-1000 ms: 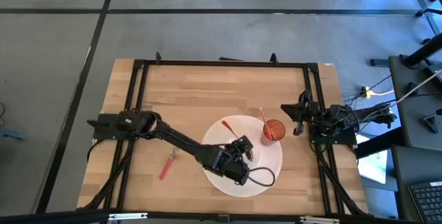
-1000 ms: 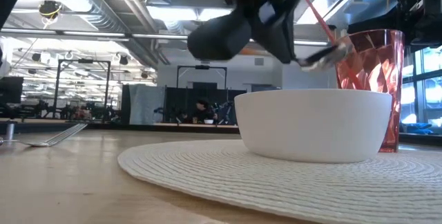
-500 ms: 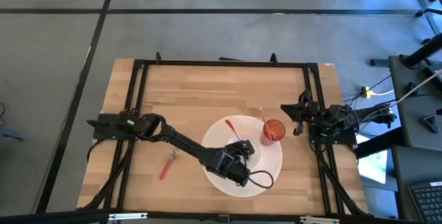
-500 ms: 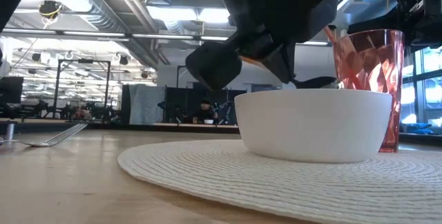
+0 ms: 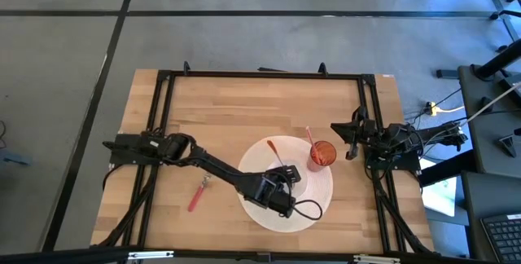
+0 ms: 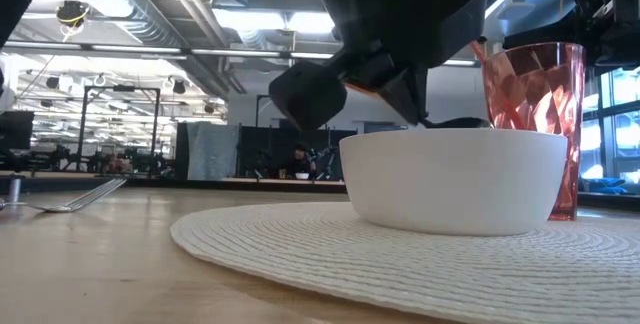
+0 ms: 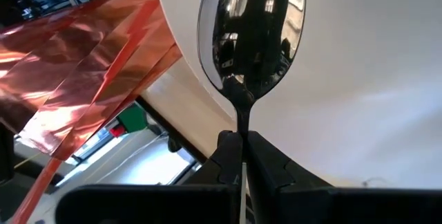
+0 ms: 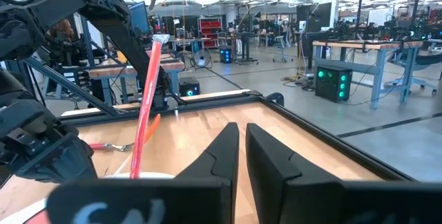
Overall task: Pick & Place Utensil
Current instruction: Put the orange spoon into the white bowl on the white mat, then put the red fork into the white bowl on the white mat
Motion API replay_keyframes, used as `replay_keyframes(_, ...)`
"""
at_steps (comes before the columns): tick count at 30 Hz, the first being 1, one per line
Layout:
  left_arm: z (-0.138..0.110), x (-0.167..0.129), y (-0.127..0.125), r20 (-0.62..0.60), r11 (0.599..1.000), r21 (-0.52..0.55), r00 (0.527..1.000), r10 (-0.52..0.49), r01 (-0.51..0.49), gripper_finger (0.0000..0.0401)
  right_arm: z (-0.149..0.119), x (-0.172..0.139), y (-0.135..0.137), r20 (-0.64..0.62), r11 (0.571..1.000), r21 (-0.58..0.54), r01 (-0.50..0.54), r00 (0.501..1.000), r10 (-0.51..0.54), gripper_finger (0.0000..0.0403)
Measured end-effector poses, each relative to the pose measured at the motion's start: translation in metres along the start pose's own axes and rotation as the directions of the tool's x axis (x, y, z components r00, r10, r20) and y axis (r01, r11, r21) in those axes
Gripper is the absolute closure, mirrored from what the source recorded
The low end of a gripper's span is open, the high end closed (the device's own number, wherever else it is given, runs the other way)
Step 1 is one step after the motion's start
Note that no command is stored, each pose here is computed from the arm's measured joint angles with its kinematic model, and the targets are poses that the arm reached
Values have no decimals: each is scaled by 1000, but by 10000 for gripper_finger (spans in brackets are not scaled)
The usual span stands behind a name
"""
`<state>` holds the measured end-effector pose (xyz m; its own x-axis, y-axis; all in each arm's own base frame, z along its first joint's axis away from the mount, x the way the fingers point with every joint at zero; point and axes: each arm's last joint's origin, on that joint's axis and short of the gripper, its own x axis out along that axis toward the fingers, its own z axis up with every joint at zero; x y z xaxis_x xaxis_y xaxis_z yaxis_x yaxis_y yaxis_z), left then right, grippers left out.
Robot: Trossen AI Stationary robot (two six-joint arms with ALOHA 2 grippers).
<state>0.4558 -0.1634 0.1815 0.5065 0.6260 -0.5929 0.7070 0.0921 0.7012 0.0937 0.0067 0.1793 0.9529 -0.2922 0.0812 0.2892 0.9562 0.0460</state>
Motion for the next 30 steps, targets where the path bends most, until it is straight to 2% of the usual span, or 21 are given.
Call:
replay_keyframes(7, 1, -3, -1, -31, 997, 77, 999, 27, -24, 367, 0, 0, 0, -3, 1000, -5, 0, 1000, 0, 373)
replay_keyframes(15, 1, -4, 0, -47, 997, 61, 998, 39, -36, 348, -1, 0, 0, -7, 1000, -5, 0, 1000, 0, 373)
replay_keyframes(18, -1, -5, 1, -135, 995, 41, 986, 101, -96, 349, -1, 0, 0, -7, 1000, -4, 0, 1000, 0, 373)
replay_keyframes(21, -10, -16, 7, -251, 982, 20, 949, 189, -190, 354, -1, 0, 0, -7, 1000, -3, 0, 1000, 0, 373)
replay_keyframes(23, -23, -31, 16, -279, 970, -54, 936, 215, -239, 359, -1, 0, 0, -7, 1000, -4, -1, 1000, 1, 373)
replay_keyframes(26, -52, -64, 28, -251, 923, -276, 947, 201, -269, 369, -1, 0, 0, -9, 1000, -5, 0, 1000, 0, 373)
replay_keyframes(27, -65, -76, 31, -225, 887, -383, 957, 180, -257, 374, -1, 0, 0, -11, 1000, -6, 0, 1000, 0, 373)
replay_keyframes(29, -98, -103, 38, -129, 780, -608, 987, 91, -151, 386, -2, 0, 0, -14, 1000, -11, -1, 1000, 0, 373)
replay_keyframes(30, -117, -114, 40, -54, 691, -720, 998, 21, -54, 392, -1, 0, 0, -14, 1000, -11, 0, 1000, 0, 373)
